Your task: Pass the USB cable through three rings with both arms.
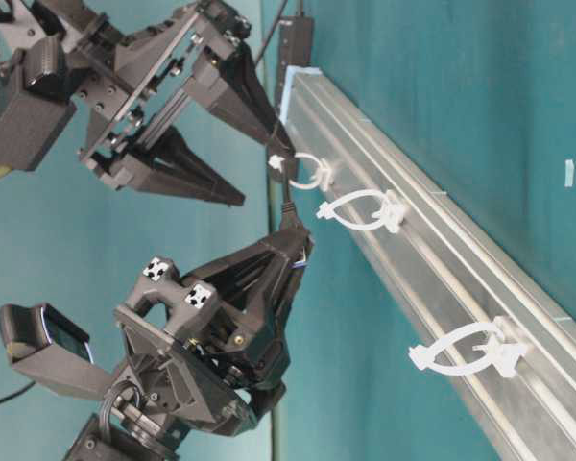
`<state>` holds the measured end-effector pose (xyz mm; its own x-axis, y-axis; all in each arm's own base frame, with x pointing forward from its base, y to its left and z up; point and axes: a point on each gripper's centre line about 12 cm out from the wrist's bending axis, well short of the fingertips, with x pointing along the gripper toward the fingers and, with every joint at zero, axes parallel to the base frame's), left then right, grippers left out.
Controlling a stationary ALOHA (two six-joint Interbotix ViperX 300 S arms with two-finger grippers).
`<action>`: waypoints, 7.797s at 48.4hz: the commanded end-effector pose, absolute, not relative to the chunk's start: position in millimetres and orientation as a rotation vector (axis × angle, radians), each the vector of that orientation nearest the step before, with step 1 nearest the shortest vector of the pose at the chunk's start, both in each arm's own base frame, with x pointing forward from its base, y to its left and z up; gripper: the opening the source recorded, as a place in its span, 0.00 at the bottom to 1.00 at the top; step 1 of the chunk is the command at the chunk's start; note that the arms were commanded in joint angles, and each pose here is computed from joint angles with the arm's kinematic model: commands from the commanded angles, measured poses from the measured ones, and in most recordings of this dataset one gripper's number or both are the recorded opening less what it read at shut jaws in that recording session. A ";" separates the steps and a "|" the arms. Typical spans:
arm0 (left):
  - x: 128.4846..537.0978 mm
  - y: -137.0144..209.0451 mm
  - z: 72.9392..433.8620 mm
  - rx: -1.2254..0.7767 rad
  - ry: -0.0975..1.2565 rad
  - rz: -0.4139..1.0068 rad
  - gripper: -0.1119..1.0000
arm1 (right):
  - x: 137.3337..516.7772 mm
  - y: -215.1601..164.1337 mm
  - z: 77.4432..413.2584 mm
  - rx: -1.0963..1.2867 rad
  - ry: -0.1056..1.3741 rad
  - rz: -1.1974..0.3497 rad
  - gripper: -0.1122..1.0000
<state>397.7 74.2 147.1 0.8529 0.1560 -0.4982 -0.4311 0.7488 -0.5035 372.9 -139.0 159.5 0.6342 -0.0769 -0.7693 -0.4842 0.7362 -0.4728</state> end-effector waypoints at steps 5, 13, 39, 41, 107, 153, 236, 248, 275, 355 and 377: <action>402.2 71.7 161.6 -0.645 0.408 0.311 0.18 | 375.3 -130.4 158.4 -0.719 0.862 0.268 0.86; 402.3 71.7 161.0 -0.645 0.409 0.311 0.18 | 377.2 -127.0 155.7 -0.725 0.863 0.276 0.82; 411.6 74.1 161.8 -0.648 0.400 0.310 0.18 | 388.0 -122.0 145.6 -0.760 0.850 0.251 0.72; 412.3 73.5 160.4 -0.647 0.403 0.310 0.18 | 388.4 -122.2 146.1 -0.762 0.849 0.251 0.70; 409.6 75.0 157.4 -0.673 0.407 0.322 0.95 | 387.3 -118.0 143.4 -0.753 0.873 0.314 0.16; 293.3 34.3 223.1 -0.644 0.445 0.267 0.97 | 378.4 -106.4 113.2 -0.827 0.974 0.484 0.16; 284.7 31.6 226.9 -0.650 0.447 0.264 0.97 | 377.3 -99.0 111.4 -0.910 0.992 0.552 0.16; 285.3 31.7 227.3 -0.650 0.444 0.263 0.97 | 383.1 -95.2 119.9 -0.987 0.972 0.569 0.16; 285.1 31.7 226.9 -0.653 0.444 0.263 0.97 | 393.4 -95.2 133.3 -1.043 0.947 0.571 0.16; 288.9 25.3 230.9 -0.650 0.414 0.229 0.97 | 411.9 -65.7 126.2 -0.994 0.953 0.603 0.16; 314.1 10.2 209.2 -0.660 0.417 0.176 0.97 | 416.2 -63.2 131.6 -0.940 0.951 0.562 0.16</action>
<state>303.5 13.2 205.9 0.8904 0.0373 -0.4537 -0.3113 0.7771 -0.5471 412.4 -63.2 127.1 0.4753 0.0123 -0.8797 -0.7731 0.4831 -0.4110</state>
